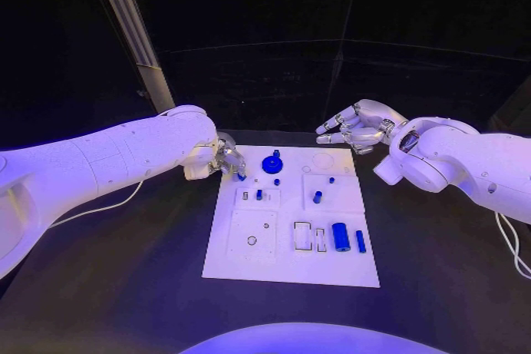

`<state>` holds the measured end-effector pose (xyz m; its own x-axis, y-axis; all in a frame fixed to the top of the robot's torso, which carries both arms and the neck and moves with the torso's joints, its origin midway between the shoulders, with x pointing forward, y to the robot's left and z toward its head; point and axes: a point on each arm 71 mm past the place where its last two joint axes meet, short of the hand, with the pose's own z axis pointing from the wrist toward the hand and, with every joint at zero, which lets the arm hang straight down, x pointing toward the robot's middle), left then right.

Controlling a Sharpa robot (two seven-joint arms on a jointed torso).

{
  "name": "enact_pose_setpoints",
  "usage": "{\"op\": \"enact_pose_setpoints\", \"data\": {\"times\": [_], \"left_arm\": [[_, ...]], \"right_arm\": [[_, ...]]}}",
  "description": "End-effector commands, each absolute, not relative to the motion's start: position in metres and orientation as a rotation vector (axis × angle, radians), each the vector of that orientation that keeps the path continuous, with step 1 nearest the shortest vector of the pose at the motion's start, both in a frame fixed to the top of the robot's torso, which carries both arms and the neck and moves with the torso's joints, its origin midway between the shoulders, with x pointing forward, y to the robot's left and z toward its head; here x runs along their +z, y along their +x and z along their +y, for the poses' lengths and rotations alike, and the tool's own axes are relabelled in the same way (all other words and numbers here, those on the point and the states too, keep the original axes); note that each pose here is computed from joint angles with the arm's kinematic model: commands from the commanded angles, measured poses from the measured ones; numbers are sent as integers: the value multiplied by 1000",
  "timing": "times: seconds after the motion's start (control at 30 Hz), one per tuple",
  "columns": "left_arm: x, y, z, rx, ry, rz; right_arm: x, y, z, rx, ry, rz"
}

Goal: Assemble the parts on the task board

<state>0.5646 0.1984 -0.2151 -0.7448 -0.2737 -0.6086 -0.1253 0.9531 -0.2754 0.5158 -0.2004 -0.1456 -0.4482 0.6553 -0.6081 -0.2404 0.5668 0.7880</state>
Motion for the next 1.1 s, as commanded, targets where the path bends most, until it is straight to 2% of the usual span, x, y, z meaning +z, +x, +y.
{"op": "enact_pose_setpoints", "data": {"times": [0.03, 1.1], "left_arm": [[-217, 563, 199, -276, -277, 2429], [-215, 564, 197, -295, -282, 2407]], "right_arm": [[-145, 516, -199, 1076, 342, 1754], [-145, 516, -199, 1074, 343, 1758]]}}
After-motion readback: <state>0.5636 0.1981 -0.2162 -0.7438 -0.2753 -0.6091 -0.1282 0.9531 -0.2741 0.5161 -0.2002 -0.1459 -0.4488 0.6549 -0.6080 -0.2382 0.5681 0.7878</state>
